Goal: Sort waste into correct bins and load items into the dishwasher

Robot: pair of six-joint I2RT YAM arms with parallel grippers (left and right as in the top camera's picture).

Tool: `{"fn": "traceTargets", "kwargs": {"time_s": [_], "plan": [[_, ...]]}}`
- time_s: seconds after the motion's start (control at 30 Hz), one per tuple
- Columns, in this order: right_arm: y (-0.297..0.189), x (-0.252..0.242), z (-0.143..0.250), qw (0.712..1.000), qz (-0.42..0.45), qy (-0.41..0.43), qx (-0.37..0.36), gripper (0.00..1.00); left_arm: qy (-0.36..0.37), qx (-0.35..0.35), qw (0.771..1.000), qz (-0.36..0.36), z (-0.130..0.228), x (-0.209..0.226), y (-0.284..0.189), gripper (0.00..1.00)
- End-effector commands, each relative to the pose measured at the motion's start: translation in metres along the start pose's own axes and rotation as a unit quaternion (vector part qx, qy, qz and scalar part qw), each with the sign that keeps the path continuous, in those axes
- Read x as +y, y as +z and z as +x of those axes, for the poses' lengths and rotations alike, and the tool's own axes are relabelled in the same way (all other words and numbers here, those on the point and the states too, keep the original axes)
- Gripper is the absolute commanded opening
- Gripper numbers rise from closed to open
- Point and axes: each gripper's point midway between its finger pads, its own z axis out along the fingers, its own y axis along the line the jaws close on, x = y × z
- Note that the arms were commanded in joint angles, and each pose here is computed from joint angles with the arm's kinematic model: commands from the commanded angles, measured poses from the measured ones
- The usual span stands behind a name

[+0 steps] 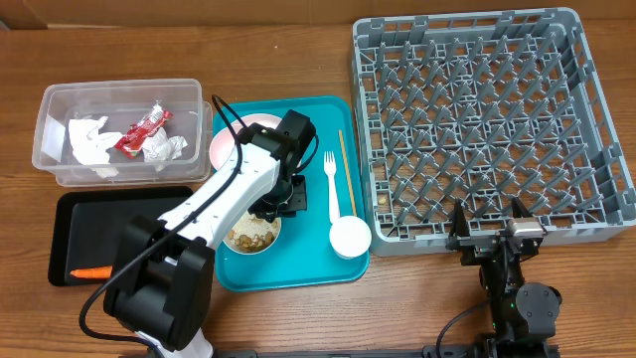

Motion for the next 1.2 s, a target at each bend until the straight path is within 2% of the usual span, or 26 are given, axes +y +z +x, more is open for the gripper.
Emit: {"fn": "traceTargets", "kwargs": {"time_s": [0.0,0.17,0.57,1.17], "plan": [[0.0,0.0,0.001,1.0,0.0,-0.001,-0.004,1.0,-0.007,-0.006,1.0,-0.007,-0.005,-0.001,0.0,0.22],[0.0,0.0,0.001,1.0,0.0,-0.001,-0.004,1.0,-0.004,-0.004,1.0,-0.008,-0.003,-0.002,0.0,0.26],[0.0,0.0,0.001,1.0,0.0,-0.001,-0.004,1.0,-0.004,0.009,1.0,-0.02,0.009,0.002,0.015,0.25],[0.0,0.0,0.001,1.0,0.0,-0.001,-0.004,1.0,-0.011,-0.004,1.0,-0.024,0.006,0.004,0.022,0.27]]}}
